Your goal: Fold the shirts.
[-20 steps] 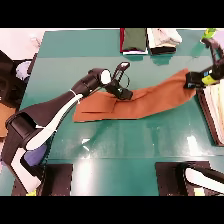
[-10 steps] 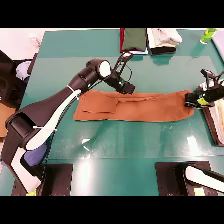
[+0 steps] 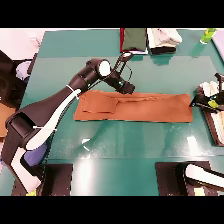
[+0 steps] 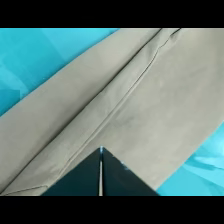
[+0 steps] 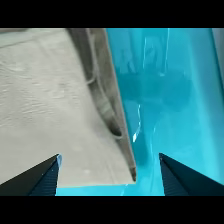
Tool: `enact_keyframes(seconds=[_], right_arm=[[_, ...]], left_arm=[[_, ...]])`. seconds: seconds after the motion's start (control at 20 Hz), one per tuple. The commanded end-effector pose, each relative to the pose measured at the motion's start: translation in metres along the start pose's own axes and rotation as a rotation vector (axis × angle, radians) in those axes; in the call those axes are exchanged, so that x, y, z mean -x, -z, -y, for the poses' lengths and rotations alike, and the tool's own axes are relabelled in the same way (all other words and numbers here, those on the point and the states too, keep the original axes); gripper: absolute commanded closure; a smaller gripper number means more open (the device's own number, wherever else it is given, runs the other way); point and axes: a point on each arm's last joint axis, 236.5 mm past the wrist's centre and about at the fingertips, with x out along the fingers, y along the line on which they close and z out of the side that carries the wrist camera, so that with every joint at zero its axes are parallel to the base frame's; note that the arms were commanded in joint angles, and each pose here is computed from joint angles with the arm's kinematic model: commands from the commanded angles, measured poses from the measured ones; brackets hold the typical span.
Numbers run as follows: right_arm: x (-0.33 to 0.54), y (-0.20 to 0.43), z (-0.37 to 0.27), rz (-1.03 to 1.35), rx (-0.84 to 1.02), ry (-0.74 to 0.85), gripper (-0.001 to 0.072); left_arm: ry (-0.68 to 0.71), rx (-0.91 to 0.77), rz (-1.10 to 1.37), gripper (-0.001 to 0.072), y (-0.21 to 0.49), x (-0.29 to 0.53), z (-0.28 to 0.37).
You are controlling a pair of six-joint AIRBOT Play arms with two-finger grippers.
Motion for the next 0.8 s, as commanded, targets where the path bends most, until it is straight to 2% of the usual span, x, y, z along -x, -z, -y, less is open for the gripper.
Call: enact_keyframes(seconds=[0.0,0.35,0.45,0.5,0.65,0.75], right_arm=[[-0.026,0.002,-0.012,-0.063,-0.022,-0.089,0.0002],[-0.066,0.001,-0.038,-0.112,0.027,-0.113,0.0038],[-0.066,-0.001,-0.044,-0.102,0.047,-0.110,0.0195],[-0.065,-0.002,-0.046,-0.094,0.054,-0.110,0.0303],[-0.058,-0.006,-0.047,-0.069,0.085,-0.105,0.0693],[-0.049,-0.008,-0.049,-0.044,0.091,-0.106,0.0694]], left_arm=[[0.001,-0.001,-0.008,0.0685,0.002,0.001,0.000],[0.001,-0.001,-0.011,0.0685,0.002,0.001,0.000],[0.001,-0.001,-0.011,0.0685,0.002,0.001,0.000],[0.001,0.000,-0.011,0.0685,0.003,0.000,0.000],[0.000,0.000,-0.010,0.0685,0.002,0.000,0.000],[0.001,0.000,-0.008,0.0685,0.002,0.000,0.001]])
